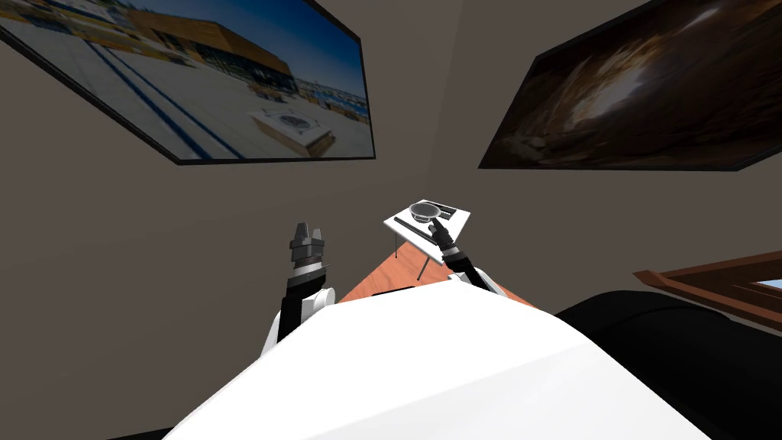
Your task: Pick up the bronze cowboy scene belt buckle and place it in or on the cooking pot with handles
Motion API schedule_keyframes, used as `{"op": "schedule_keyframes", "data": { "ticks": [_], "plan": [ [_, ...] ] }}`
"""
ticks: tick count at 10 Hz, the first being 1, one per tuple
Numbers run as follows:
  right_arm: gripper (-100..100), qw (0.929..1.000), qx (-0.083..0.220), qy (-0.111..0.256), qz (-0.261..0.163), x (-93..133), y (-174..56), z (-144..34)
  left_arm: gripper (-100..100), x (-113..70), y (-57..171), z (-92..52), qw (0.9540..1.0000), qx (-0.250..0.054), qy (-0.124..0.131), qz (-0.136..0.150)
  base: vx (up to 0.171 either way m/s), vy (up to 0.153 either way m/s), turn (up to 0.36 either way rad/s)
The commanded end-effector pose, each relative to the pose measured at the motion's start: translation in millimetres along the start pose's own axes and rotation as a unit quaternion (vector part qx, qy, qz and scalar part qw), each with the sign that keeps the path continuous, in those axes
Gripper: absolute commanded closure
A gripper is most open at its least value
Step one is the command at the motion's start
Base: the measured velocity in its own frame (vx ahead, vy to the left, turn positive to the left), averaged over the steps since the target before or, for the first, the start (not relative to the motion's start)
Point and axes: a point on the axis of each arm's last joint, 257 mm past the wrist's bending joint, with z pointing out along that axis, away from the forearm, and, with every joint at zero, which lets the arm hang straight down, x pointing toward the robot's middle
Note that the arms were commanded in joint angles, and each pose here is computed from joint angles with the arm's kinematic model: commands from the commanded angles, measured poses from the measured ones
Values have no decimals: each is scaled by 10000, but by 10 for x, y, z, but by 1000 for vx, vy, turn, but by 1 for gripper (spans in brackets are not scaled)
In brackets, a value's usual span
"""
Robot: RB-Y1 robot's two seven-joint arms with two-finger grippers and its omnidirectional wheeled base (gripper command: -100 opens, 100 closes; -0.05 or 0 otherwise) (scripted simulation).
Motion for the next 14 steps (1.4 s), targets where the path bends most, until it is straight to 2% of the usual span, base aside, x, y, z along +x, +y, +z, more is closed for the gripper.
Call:
{"op": "schedule_keyframes", "data": {
  "ticks": [1, 4, 5, 6, 7, 8, 9, 10, 11, 12, 13, 14],
  "plan": [
    [-100, 9998, 58, 166, -83, 43, -57, -28, 0, 0, 0, 0, 10000, 0, 0, 0, -63, -38, 20],
    [-100, 9972, 346, 613, -260, 154, -311, -197, 0, 0, 0, 0, 10000, 0, 0, 0, -76, -38, 38],
    [-100, 9962, 345, 723, -335, 161, -315, -204, 0, 0, 0, 0, 10000, 0, 0, 0, -67, -33, 23],
    [-100, 9940, 501, 892, -381, 206, -448, -303, 0, 0, 0, 0, 10000, 0, 0, 0, -82, -36, 48],
    [-100, 9924, 500, 1019, -469, 211, -454, -312, 0, 0, 0, 0, 10000, 0, 0, 0, -66, -37, 32],
    [-100, 9894, 664, 1188, -512, 251, -591, -422, 0, 0, 0, 0, 10000, -1, 0, 0, -84, -41, 55],
    [-100, 9871, 663, 1323, -607, 252, -598, -433, 0, 0, 0, 0, 10000, 0, 0, 0, -72, -41, 30],
    [-100, 9831, 832, 1497, -651, 285, -737, -553, 0, 0, 0, 0, 10000, -1, 0, 0, -86, -40, 72],
    [-100, 9802, 832, 1633, -748, 281, -744, -566, 0, 0, 0, 0, 10000, 0, 0, 0, -75, -36, 31],
    [-100, 9752, 1004, 1805, -791, 306, -884, -696, 0, 0, 0, 0, 10000, -1, 0, 0, -74, -47, 69],
    [-100, 9722, 1004, 1926, -879, 298, -891, -708, 0, 0, 0, 0, 10000, 0, 0, 0, -53, -37, 40],
    [-100, 9662, 1179, 2098, -921, 316, -1029, -847, 0, 0, 1, 0, 10000, -1, 0, 0, -60, -35, 73]
  ]
}}
